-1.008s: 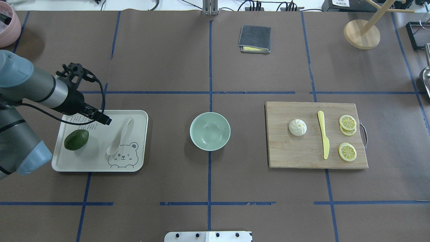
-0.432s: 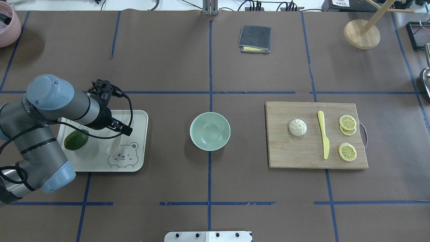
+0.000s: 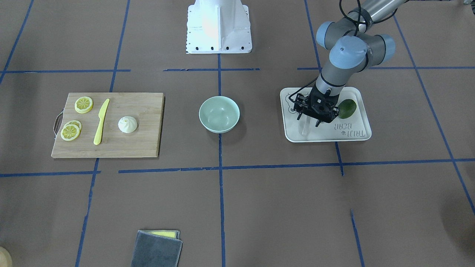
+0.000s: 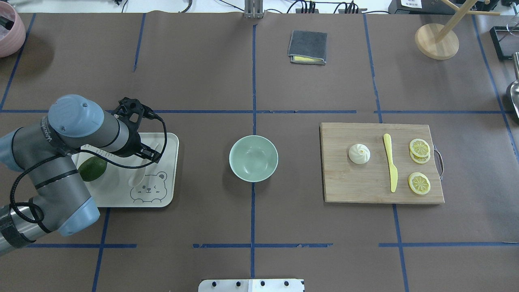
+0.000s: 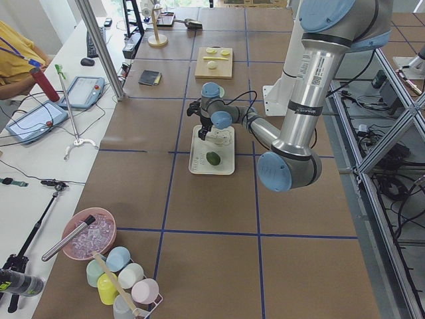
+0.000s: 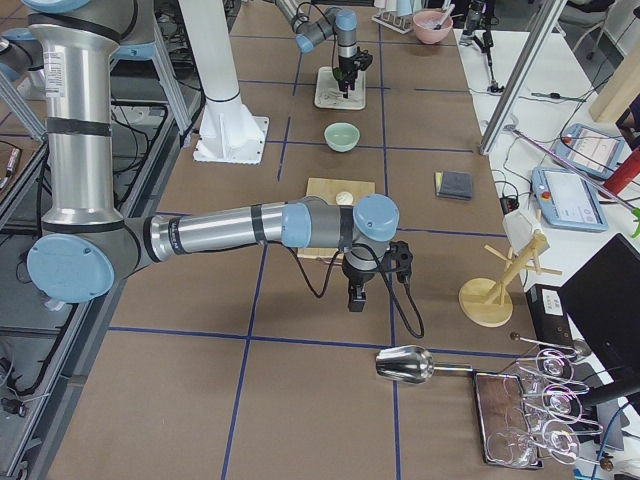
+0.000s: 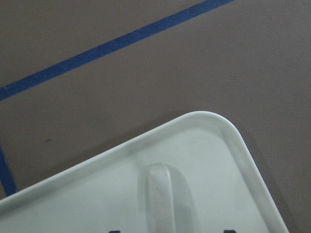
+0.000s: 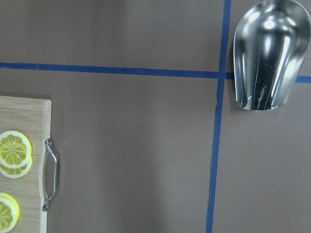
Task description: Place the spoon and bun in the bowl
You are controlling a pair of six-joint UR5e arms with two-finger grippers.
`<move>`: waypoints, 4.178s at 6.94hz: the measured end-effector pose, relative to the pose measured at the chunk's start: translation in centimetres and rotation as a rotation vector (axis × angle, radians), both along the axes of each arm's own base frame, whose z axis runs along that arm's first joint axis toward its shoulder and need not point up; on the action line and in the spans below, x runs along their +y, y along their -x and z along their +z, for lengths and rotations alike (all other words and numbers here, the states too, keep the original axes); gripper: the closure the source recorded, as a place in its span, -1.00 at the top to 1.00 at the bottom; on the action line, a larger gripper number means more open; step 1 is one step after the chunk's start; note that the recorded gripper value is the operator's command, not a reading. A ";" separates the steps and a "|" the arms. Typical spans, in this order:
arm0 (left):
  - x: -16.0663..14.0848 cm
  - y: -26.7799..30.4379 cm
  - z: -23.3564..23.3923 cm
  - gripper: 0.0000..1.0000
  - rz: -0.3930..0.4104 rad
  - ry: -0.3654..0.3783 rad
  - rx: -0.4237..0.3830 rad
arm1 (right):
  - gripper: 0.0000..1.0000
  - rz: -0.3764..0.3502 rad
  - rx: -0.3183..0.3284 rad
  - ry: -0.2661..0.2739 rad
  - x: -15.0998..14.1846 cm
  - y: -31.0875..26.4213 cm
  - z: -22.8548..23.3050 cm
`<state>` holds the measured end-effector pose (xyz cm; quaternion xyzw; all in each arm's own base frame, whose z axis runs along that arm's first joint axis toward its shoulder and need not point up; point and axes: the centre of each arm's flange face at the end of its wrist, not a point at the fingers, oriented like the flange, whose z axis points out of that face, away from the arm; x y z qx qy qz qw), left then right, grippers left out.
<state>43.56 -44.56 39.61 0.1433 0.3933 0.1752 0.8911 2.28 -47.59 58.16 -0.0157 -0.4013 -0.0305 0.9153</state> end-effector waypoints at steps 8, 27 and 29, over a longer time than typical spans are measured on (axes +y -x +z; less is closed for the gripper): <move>0.4 0.2 -1.5 -1.00 0.001 0.015 -0.010 | 1.00 0.002 -0.019 -0.010 -0.1 0.1 -0.8; -2.4 -9.5 -20.1 0.29 -0.234 0.064 0.294 | 1.00 -0.033 -0.140 -0.109 0.3 8.4 -6.1; -4.2 -2.4 -15.7 0.29 -0.203 -0.060 0.157 | 1.00 0.070 -0.127 -0.065 1.1 17.4 -9.1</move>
